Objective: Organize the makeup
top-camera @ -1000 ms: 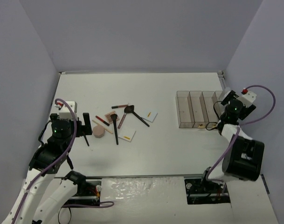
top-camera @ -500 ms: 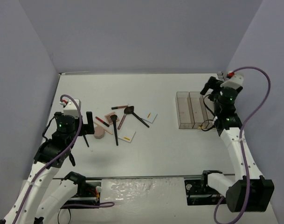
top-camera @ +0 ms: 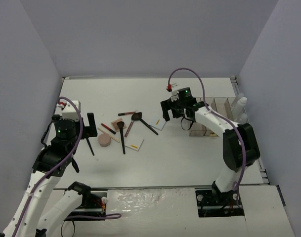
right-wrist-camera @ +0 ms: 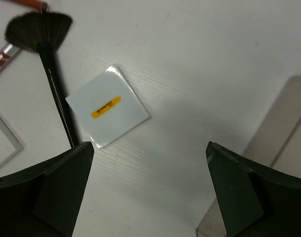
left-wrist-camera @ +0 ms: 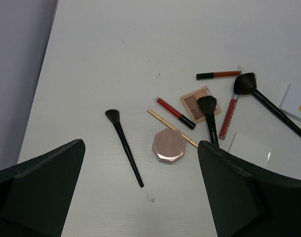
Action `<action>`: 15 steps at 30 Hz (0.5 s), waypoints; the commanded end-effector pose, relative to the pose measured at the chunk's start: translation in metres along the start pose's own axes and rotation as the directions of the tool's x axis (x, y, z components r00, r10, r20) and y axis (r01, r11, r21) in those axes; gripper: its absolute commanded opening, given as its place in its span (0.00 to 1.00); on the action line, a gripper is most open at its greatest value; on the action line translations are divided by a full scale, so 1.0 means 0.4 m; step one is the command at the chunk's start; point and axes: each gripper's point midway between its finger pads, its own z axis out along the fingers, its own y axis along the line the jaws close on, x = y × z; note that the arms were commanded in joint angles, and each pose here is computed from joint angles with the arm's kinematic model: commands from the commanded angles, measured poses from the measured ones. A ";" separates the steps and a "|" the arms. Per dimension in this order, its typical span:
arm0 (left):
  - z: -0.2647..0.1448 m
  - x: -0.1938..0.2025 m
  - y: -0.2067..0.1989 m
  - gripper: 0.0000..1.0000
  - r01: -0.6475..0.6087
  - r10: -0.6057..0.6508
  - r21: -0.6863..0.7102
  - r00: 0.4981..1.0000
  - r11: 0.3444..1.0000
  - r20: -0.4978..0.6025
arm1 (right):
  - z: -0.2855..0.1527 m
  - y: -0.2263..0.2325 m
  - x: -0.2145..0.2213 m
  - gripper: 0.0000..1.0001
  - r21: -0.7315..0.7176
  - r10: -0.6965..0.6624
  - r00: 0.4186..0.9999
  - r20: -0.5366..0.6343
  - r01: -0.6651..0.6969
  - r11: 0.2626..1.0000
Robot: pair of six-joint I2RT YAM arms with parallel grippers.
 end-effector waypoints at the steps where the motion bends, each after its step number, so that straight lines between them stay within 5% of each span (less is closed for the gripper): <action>1: 0.026 -0.017 -0.003 0.97 0.009 -0.009 -0.001 1.000 1.000 0.029 | 0.060 0.070 0.025 0.96 -0.166 -0.150 0.987 -0.062 0.137 0.976; 15: 0.032 0.006 0.016 0.97 0.019 -0.019 -0.016 1.000 1.000 0.013 | 0.166 0.115 0.104 1.00 -0.353 -0.392 0.907 -0.154 0.320 0.879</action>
